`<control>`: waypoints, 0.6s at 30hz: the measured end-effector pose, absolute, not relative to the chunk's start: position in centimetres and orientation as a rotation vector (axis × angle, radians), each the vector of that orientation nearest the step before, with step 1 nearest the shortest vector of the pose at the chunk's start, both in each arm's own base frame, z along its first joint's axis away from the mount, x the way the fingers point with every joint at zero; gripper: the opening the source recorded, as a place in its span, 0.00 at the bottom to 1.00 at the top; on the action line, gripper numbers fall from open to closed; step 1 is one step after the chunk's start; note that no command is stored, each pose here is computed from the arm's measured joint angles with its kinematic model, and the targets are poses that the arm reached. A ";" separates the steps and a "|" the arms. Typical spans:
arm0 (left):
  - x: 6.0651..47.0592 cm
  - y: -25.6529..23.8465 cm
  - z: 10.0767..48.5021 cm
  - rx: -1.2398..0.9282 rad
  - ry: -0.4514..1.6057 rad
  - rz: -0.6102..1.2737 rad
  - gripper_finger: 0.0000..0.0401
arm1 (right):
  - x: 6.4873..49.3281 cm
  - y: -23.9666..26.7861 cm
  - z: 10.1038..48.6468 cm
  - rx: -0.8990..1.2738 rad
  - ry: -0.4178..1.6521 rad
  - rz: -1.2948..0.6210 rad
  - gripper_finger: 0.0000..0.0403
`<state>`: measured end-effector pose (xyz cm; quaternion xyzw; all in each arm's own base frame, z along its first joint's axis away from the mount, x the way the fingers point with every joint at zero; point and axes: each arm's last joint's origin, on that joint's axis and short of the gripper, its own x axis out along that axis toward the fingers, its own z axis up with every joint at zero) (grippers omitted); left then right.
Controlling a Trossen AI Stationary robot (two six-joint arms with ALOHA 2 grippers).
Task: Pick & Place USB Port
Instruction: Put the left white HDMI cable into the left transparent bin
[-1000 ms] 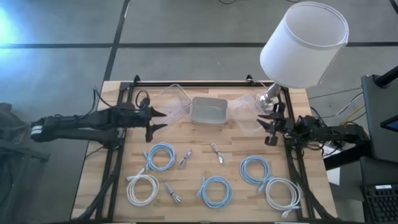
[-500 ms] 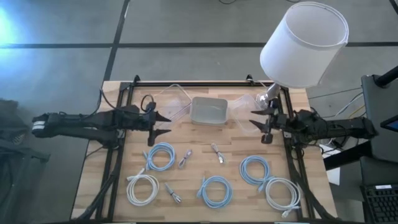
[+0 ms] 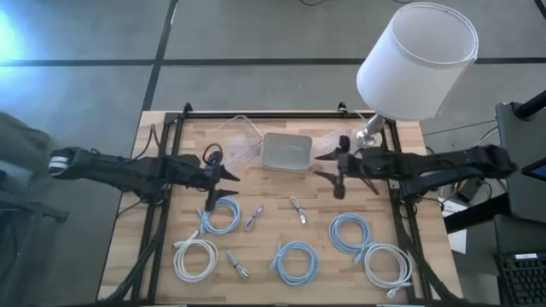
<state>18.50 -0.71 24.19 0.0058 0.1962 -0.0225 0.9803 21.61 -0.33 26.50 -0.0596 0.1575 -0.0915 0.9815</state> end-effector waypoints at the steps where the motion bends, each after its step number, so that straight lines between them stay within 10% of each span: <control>1: 18.6 -0.8 24.0 0.012 0.404 -0.051 0.51 | 21.9 -0.3 26.4 -0.121 0.335 -0.183 0.51; 18: 19.9 -3.7 23.9 -0.155 0.612 -0.112 0.48 | 25.3 -0.3 25.0 -0.135 0.466 -0.176 0.51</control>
